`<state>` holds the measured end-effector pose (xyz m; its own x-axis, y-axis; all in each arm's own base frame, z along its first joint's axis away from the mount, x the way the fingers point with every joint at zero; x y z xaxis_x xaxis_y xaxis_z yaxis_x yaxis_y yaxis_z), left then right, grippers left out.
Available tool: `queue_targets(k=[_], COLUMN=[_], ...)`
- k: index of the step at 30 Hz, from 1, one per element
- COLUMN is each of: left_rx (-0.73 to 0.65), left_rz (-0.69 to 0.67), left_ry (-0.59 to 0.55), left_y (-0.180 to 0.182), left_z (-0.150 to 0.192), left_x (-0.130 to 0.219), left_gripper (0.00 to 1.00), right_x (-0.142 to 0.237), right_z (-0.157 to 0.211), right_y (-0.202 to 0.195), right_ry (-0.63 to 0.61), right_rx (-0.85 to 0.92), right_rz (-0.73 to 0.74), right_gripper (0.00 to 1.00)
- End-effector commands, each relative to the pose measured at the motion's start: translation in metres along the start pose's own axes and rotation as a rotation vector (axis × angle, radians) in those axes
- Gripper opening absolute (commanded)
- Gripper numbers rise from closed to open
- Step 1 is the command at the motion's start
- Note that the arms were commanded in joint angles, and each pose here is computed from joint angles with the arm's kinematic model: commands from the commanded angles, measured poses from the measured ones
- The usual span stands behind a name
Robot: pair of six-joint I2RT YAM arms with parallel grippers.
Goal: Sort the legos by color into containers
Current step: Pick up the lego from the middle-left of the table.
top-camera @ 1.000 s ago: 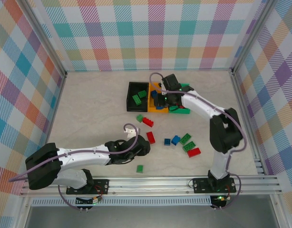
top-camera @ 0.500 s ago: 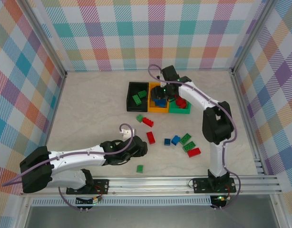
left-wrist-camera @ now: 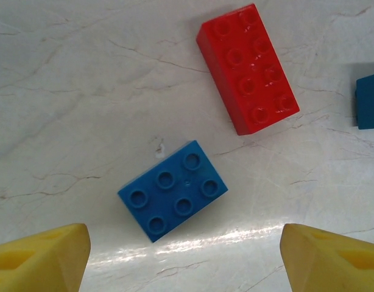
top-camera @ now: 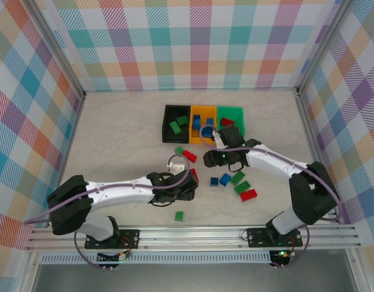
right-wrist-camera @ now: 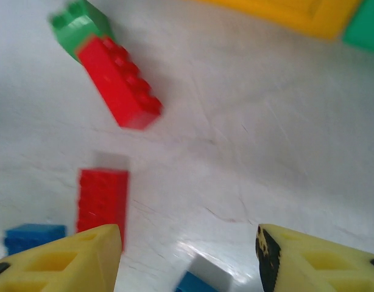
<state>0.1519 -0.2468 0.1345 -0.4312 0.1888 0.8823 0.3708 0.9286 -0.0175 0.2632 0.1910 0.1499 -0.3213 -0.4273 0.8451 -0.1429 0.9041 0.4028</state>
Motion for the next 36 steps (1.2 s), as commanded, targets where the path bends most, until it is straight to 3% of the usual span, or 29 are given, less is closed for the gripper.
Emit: queue_targets(k=[1, 5, 10, 21, 31, 34, 36], left_rx=[-0.033, -0.030, 0.067, 0.245, 0.244, 0.226, 0.220], left_rz=[-0.027, -0.056, -0.019, -0.052, -0.061, -0.082, -0.079], left_ry=[0.055, 0.123, 0.179, 0.271, 0.252, 0.235, 0.216], left_y=[-0.004, -0.001, 0.005, 0.000, 0.002, 0.004, 0.004], left_z=[-0.006, -0.010, -0.010, -0.011, -0.016, -0.021, -0.025], left_x=[-0.003, -0.010, -0.018, -0.047, -0.047, -0.040, -0.036], left_gripper=[0.82, 0.82, 0.82, 0.78, 0.61, 0.44, 0.43], right_x=[0.004, 0.004, 0.001, 0.001, 0.002, 0.002, 0.002], right_z=[-0.001, 0.010, 0.020, 0.020, 0.019, 0.019, 0.019], right_y=[-0.003, -0.012, -0.022, -0.018, -0.017, -0.017, -0.017], right_ry=[-0.107, -0.165, -0.226, -0.216, -0.224, -0.223, -0.223], right_rx=[0.023, 0.022, 0.006, 0.004, 0.002, -0.002, -0.004], right_rz=[-0.024, -0.038, -0.047, -0.074, -0.081, -0.089, -0.088], right_gripper=[0.61, 0.61, 0.62, 0.62, 0.62, 0.62, 0.62])
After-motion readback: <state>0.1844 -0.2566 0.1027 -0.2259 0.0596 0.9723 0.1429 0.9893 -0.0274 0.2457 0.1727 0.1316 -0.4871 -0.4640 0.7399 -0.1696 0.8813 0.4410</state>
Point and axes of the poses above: each hand's point on the last joint's axis, 136 mm out from that joint toward the fingers, its own x axis back along the fingers, its own y axis along the line the jaws close on, z = x × y, the point moved 8 cm from there along x, back along the fingers, and after that the axes turned 15 degrees about -x, right-handed, at the moved point
